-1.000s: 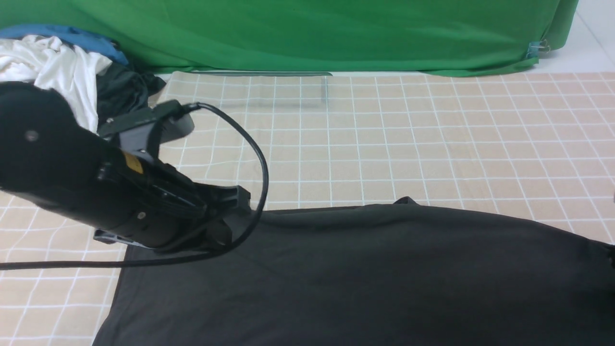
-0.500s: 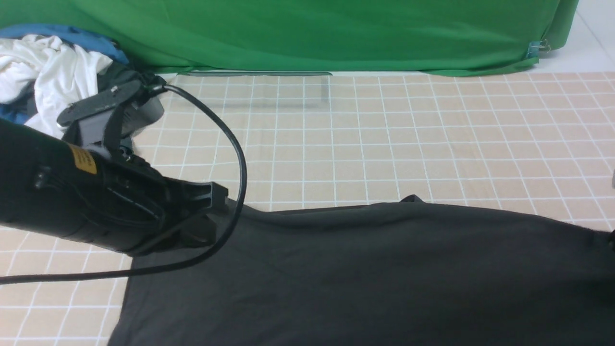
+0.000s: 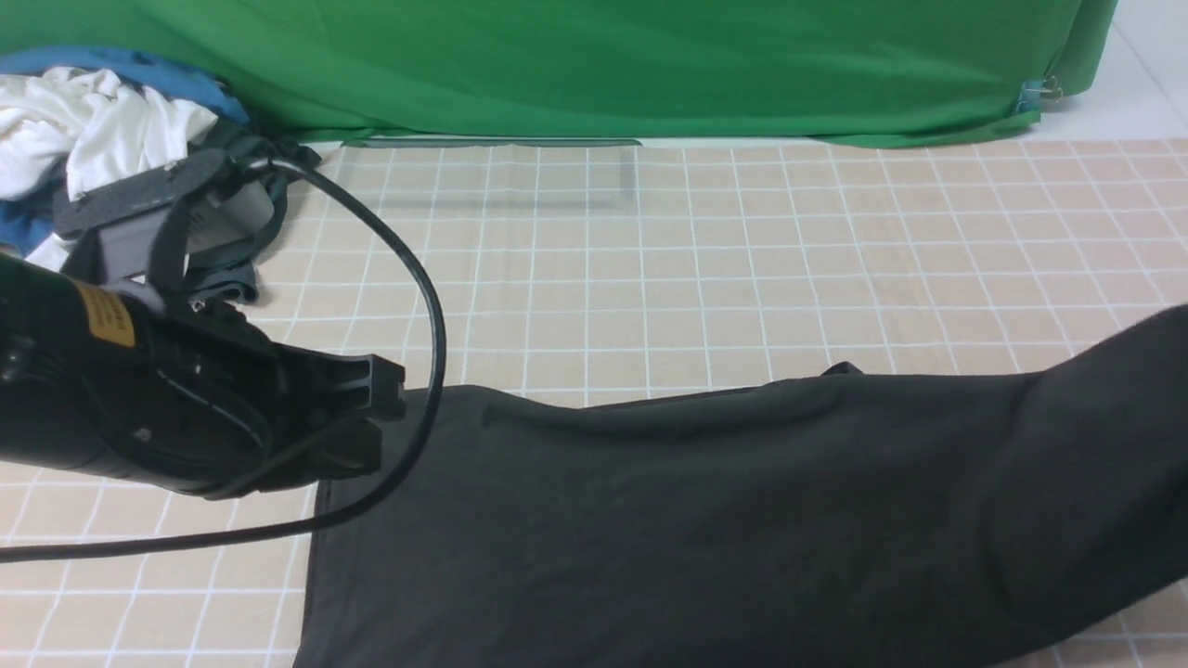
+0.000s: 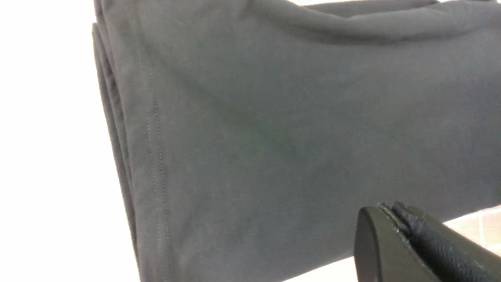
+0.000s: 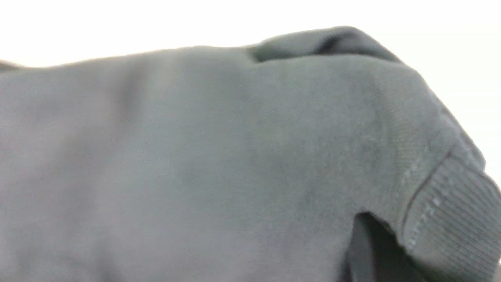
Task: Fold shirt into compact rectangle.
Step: 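Fold the right end of the dark garment over onto its left end with the right gripper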
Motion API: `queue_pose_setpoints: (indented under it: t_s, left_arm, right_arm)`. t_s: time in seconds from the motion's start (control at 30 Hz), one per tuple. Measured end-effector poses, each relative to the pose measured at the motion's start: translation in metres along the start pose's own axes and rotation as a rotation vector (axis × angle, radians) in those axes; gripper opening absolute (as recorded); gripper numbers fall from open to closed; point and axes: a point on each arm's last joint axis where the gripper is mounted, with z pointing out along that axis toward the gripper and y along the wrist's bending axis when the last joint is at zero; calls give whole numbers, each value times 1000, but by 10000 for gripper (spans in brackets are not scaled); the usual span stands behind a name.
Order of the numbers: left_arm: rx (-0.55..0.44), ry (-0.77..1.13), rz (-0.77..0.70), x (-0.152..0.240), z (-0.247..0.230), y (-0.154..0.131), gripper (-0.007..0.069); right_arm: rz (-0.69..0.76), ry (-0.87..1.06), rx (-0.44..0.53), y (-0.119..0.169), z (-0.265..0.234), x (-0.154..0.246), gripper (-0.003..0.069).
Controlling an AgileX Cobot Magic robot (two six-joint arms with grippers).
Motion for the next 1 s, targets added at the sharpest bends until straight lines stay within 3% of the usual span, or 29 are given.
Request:
queue_pose_setpoints:
  t_s: [0.43,0.7,1.0]
  left_arm:
    - [-25,-53,-26,2,-12,3,13]
    - [-91,-162,-64,12,-44,14,13]
    - [-78,-188,-74,23,-61,16,13]
  right_arm:
    - [-295,-126,-381,163,-43,29,96]
    - [-394,-120,-570,257,-21,65,96]
    - [-465,-32,-644,342,22,89,96]
